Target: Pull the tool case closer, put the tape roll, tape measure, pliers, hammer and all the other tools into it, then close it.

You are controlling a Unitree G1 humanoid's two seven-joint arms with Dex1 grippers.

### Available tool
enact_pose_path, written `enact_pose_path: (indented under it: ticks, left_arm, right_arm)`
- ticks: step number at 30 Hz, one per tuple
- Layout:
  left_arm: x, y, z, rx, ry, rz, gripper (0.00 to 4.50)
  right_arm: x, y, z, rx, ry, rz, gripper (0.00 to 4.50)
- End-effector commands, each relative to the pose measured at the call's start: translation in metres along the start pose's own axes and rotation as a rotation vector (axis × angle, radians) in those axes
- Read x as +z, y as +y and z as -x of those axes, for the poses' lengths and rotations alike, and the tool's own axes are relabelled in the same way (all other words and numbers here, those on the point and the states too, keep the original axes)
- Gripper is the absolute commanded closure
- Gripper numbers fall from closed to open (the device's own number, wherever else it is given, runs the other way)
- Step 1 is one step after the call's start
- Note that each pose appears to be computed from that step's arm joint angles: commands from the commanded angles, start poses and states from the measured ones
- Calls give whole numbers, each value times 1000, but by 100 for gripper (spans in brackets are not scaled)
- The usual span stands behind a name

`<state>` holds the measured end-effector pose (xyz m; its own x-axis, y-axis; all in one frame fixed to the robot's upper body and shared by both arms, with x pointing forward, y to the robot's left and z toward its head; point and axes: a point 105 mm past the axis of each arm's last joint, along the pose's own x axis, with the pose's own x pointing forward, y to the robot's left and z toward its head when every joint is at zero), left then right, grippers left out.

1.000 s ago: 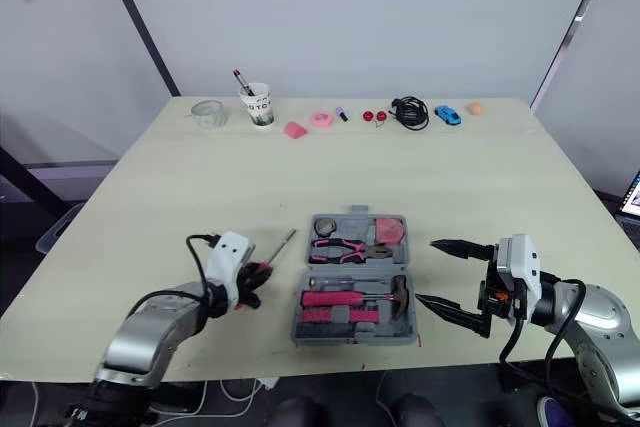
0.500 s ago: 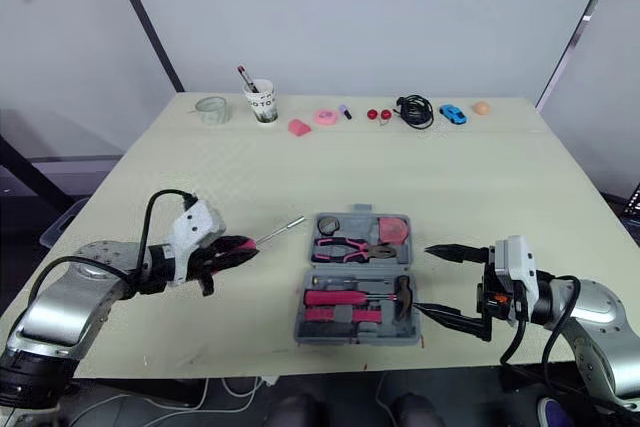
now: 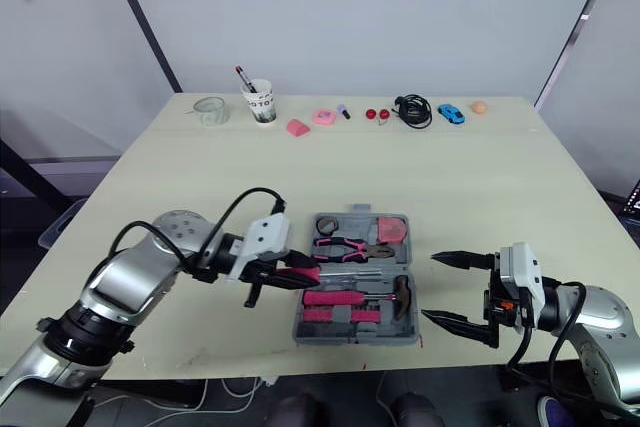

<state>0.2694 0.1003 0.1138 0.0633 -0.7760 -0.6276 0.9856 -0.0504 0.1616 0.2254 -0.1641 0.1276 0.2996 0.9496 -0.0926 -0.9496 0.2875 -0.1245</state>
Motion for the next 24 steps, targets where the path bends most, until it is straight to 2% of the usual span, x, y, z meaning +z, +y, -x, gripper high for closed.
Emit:
enact_pose_path:
  ticks: [1, 13, 24]
  left_arm:
    - [4, 4, -8, 2, 21, -35, 390]
    - [-10, -25, -42, -63, 130, 19, 390]
    - [-8, -28, -60, -36, 131, 46, 390]
  right_arm:
    - [9, -1, 5, -6, -8, 51, 0]
    - [3, 5, 14, -14, 15, 32, 0]
    - [0, 5, 15, 5, 29, 18, 0]
